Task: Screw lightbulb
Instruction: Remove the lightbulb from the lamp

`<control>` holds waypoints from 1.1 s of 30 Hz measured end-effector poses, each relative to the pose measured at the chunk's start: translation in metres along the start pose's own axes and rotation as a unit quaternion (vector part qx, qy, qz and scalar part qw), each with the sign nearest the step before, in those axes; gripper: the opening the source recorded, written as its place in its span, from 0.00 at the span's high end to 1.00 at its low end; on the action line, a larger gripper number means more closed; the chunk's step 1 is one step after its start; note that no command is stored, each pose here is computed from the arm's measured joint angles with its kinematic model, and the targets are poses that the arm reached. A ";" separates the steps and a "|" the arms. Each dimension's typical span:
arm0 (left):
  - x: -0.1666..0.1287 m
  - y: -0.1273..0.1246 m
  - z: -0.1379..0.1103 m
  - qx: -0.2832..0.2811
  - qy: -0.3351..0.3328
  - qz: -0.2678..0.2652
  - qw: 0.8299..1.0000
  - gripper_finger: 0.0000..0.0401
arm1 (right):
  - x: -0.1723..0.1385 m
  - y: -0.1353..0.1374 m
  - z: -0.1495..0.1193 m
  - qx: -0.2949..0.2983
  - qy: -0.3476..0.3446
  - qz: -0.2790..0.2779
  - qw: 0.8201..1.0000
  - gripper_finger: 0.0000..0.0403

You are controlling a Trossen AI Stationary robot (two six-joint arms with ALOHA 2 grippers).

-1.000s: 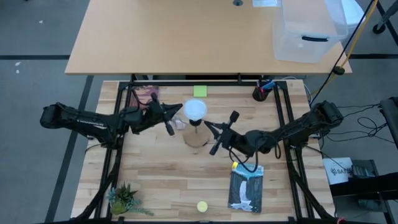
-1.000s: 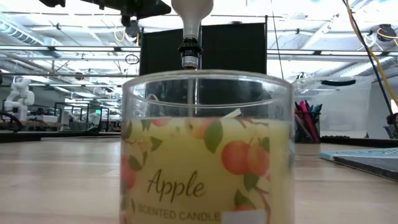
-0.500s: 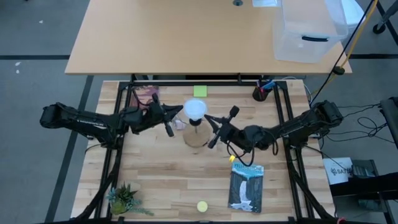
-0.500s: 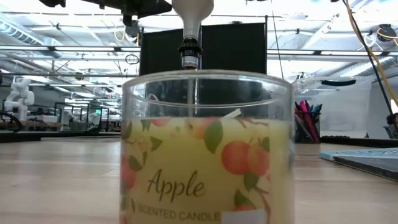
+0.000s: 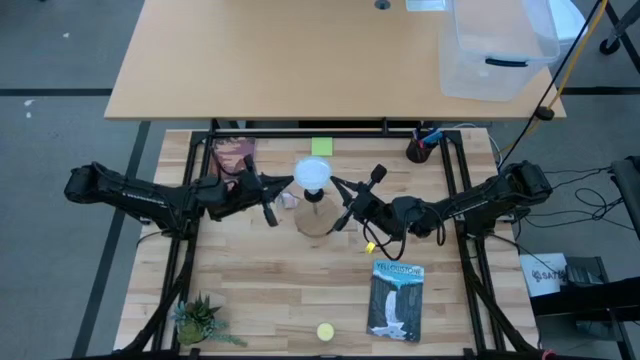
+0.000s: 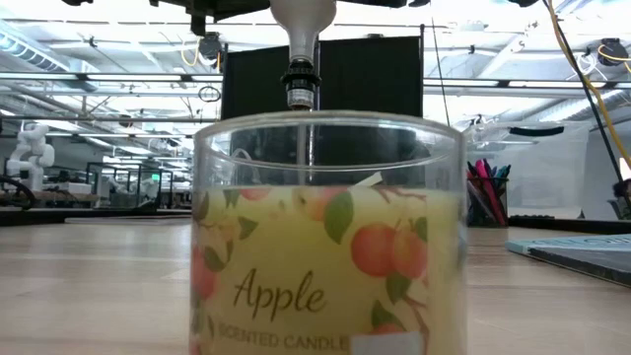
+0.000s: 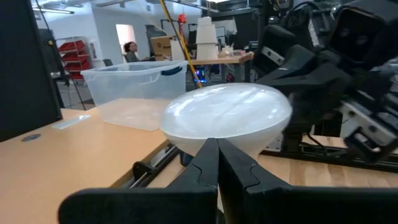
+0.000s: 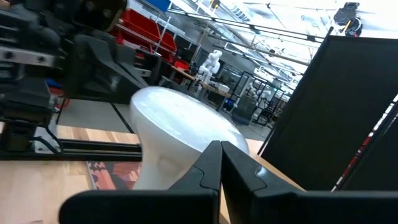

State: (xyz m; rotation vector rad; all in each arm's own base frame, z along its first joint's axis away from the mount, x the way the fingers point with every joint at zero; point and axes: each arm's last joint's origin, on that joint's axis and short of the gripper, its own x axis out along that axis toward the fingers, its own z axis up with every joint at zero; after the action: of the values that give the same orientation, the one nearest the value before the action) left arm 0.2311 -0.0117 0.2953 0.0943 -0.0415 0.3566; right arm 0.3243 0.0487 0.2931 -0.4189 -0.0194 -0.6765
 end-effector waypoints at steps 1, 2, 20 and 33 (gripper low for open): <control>-0.001 -0.001 0.000 0.000 0.000 -0.002 1.000 1.00 | 0.000 0.000 0.000 0.000 0.000 -0.001 1.000 1.00; -0.001 -0.003 0.000 0.000 0.000 -0.005 1.000 1.00 | 0.001 0.000 0.000 0.000 0.001 -0.002 1.000 1.00; -0.009 -0.034 -0.002 -0.016 -0.003 -0.062 0.998 1.00 | 0.013 -0.009 -0.008 -0.015 0.009 -0.007 1.000 1.00; -0.015 -0.031 0.008 0.036 -0.027 0.032 0.998 1.00 | -0.002 0.002 -0.006 0.001 0.050 -0.046 0.998 1.00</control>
State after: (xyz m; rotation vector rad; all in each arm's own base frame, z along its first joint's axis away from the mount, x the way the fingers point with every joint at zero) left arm 0.2275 -0.0470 0.3000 0.1744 -0.0851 0.4192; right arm 0.3230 0.0487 0.2866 -0.3827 0.0557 -0.7871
